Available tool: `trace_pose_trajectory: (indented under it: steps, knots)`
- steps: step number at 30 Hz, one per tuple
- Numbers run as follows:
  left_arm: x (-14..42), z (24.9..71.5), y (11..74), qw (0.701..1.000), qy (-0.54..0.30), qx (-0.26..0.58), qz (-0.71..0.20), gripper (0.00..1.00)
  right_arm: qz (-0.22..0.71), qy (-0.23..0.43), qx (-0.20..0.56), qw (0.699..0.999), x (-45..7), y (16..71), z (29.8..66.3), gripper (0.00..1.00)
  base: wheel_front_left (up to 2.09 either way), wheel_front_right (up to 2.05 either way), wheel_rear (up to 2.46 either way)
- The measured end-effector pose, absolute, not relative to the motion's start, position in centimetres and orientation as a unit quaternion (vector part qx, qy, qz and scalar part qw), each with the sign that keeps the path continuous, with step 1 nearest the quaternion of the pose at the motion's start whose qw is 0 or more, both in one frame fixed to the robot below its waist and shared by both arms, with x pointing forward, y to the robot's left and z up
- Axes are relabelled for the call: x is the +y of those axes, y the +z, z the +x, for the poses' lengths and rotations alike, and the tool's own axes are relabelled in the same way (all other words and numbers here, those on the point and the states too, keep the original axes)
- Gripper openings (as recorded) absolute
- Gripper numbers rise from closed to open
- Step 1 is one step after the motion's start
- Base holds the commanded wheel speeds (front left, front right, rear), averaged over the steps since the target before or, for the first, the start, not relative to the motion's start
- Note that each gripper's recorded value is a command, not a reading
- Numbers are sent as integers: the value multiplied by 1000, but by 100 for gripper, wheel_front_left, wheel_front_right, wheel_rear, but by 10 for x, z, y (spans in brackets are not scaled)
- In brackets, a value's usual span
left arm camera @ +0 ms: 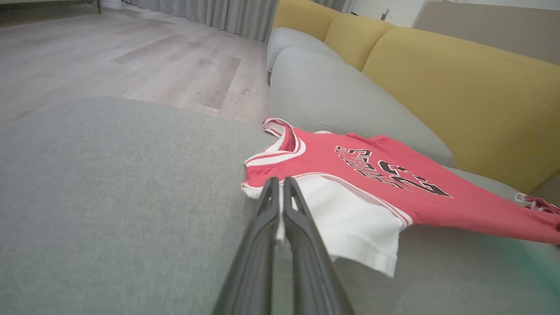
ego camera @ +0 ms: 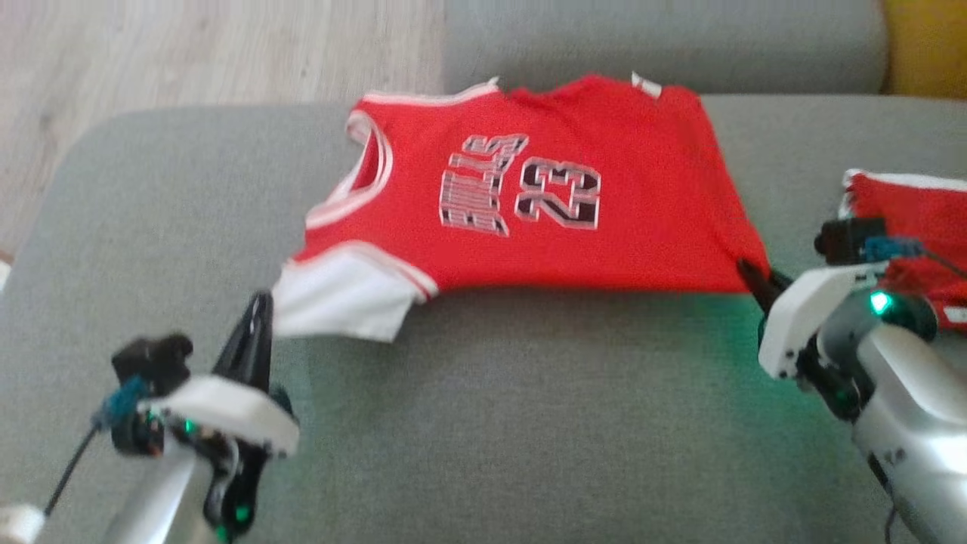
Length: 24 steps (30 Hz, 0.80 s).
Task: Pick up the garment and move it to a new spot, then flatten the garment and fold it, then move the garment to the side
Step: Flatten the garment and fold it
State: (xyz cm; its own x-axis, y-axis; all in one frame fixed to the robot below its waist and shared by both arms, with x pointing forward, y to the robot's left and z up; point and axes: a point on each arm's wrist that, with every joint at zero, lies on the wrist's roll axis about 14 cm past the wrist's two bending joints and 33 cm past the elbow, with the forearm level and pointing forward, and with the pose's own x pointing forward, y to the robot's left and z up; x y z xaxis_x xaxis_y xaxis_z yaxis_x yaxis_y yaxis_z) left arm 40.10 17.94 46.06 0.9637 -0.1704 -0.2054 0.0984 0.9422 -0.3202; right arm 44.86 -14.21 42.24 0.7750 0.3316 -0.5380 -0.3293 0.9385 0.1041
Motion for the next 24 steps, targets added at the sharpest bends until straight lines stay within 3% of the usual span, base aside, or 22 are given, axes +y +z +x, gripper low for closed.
trace_pose_trajectory:
  steps: [13,24]
  knots:
    - [162,313,464,966,-64,139,-209,0,44,194,312,929,-148,420,381,0,0,0,0]
    - [165,327,485,970,-61,117,-202,0,51,188,297,935,-150,430,391,0,0,0,0]
